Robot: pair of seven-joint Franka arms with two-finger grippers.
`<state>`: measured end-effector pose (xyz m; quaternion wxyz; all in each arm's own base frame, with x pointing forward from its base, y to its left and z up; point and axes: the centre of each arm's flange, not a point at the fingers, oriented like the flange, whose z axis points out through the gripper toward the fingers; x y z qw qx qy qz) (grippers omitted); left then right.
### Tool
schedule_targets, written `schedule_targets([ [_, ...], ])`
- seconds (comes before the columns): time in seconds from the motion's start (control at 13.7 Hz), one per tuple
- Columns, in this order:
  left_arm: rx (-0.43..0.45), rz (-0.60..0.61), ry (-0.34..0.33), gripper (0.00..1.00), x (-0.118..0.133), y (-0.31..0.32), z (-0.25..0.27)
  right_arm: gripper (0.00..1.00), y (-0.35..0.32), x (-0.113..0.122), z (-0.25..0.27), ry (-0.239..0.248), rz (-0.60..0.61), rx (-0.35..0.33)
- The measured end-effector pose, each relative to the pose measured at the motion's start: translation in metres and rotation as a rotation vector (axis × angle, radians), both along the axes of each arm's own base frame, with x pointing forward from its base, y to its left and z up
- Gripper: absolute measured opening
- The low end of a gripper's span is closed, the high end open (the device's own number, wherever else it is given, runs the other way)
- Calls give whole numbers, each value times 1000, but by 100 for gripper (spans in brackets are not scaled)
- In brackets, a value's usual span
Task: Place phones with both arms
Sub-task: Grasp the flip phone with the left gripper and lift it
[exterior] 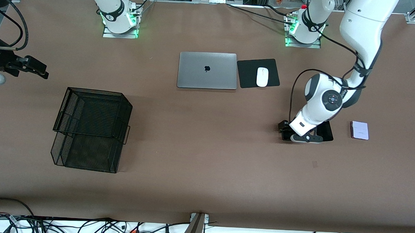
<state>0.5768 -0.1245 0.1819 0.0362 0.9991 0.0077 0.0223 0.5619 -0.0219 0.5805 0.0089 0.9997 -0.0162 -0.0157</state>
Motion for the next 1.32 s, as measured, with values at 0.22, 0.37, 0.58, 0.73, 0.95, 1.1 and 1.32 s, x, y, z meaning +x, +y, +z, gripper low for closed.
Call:
schedule_targets([
  [0.22, -8, 0, -6, 100, -2, -5, -4, 100, 0, 0, 0, 0, 0, 0],
  [0.37, -10, 6, -19, 100, -1, -2, -4, 100, 0, 0, 0, 0, 0, 0],
  [0.58, -9, 18, -30, 100, 1, 5, -3, 100, 0, 0, 0, 0, 0, 0],
  [0.73, -5, 18, -31, 100, 2, 11, -4, 100, 0, 0, 0, 0, 0, 0],
  [0.95, 4, -27, -34, 100, 2, 14, -5, 100, 0, 0, 0, 0, 0, 0],
  [1.1, 34, -90, -37, 100, 0, 12, -8, 100, 0, 0, 0, 0, 0, 0],
  [1.32, 51, -124, -31, 100, -2, 10, -15, 100, 0, 0, 0, 0, 0, 0],
])
